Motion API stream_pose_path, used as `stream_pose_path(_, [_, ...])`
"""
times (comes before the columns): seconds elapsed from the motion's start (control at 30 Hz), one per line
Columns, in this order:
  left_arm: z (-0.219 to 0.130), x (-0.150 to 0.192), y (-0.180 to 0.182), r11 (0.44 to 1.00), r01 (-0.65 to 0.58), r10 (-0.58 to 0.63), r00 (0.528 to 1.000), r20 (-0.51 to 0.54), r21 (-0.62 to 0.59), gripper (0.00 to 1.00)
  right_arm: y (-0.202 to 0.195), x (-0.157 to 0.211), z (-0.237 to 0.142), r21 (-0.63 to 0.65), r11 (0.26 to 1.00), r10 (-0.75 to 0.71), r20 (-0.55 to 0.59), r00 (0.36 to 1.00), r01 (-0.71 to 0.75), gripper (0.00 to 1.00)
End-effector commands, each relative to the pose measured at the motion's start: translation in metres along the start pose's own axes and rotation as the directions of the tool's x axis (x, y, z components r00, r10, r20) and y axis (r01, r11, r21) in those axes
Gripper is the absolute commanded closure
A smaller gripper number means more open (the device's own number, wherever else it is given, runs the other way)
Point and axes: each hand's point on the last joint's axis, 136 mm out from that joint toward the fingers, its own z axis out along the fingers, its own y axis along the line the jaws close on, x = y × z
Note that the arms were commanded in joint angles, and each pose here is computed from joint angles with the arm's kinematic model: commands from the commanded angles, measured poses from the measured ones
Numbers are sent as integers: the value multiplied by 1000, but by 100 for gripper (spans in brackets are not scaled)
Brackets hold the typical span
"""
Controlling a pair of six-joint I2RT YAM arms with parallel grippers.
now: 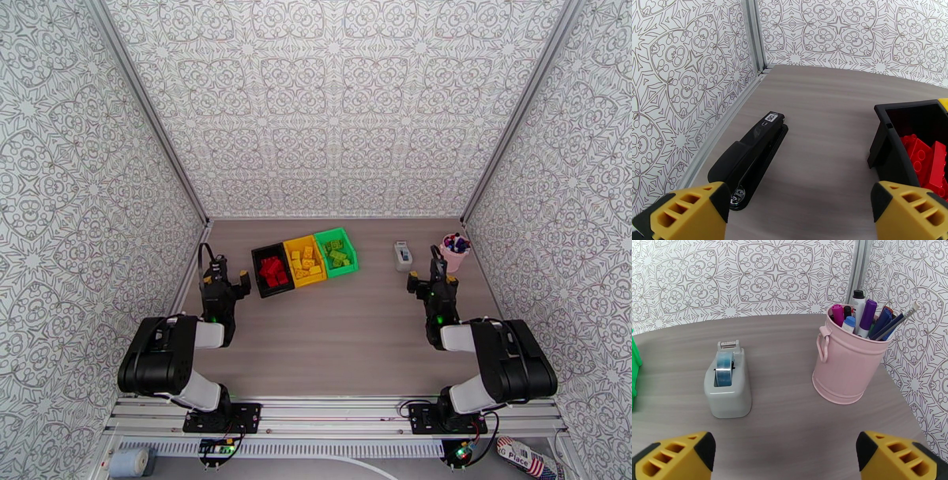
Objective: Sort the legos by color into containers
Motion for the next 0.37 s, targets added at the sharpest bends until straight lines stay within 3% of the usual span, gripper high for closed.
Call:
stream_pose_path(0.0, [0,-4,0,1000,9,-9,1000,6,-11,1,0,-6,2,-8,1000,13,18,1000,-13,1])
stream_pose_path(0.33, [0,-4,1,1000,9,-9,1000,3,-13,1,3,-7,2,-29,1000,11,15,1000,-10,1])
